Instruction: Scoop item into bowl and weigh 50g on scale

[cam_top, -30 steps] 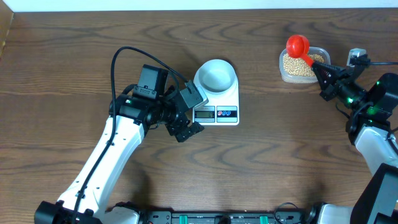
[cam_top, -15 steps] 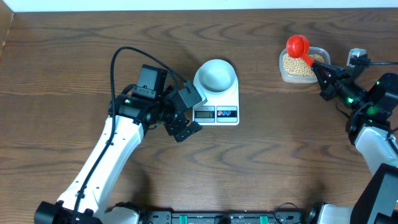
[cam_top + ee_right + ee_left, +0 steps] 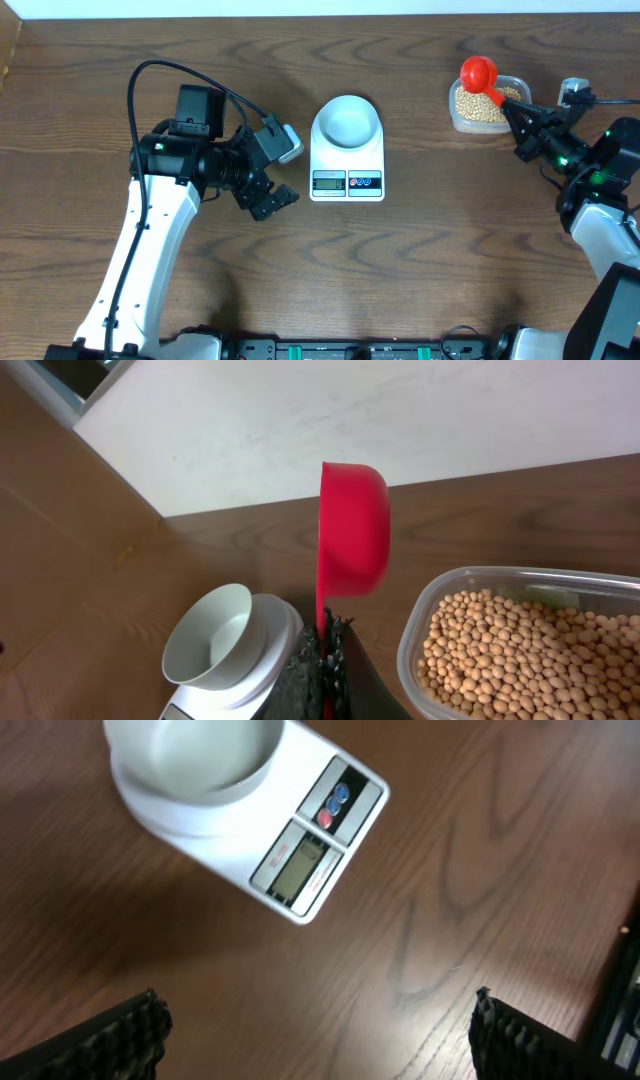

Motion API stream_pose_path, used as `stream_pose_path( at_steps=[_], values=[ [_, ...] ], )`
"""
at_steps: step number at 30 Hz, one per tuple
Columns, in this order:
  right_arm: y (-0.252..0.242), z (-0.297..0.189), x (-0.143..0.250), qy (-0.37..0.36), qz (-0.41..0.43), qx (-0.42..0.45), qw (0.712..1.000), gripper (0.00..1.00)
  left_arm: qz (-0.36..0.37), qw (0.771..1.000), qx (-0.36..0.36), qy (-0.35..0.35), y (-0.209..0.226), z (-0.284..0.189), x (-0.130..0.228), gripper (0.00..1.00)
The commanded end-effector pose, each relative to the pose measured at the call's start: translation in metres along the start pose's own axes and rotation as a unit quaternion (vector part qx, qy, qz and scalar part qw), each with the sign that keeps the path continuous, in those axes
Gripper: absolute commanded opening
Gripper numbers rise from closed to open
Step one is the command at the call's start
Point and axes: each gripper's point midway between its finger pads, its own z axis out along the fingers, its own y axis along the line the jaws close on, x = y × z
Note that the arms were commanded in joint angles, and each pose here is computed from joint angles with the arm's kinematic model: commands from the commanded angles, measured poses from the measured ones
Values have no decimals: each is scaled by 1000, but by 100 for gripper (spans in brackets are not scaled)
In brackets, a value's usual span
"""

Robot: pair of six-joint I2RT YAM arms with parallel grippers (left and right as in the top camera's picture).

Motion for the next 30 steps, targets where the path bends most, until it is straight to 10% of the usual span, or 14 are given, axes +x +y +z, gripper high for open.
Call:
stream_pose_path(
  at_steps=[1, 30],
  values=[
    [-1, 1, 6, 5, 6, 0, 1000, 1, 24, 999, 25, -26, -5, 0, -10, 98],
    [-1, 1, 6, 5, 6, 0, 1000, 1, 11, 1000, 19, -18, -3, 1, -8, 98]
  ],
)
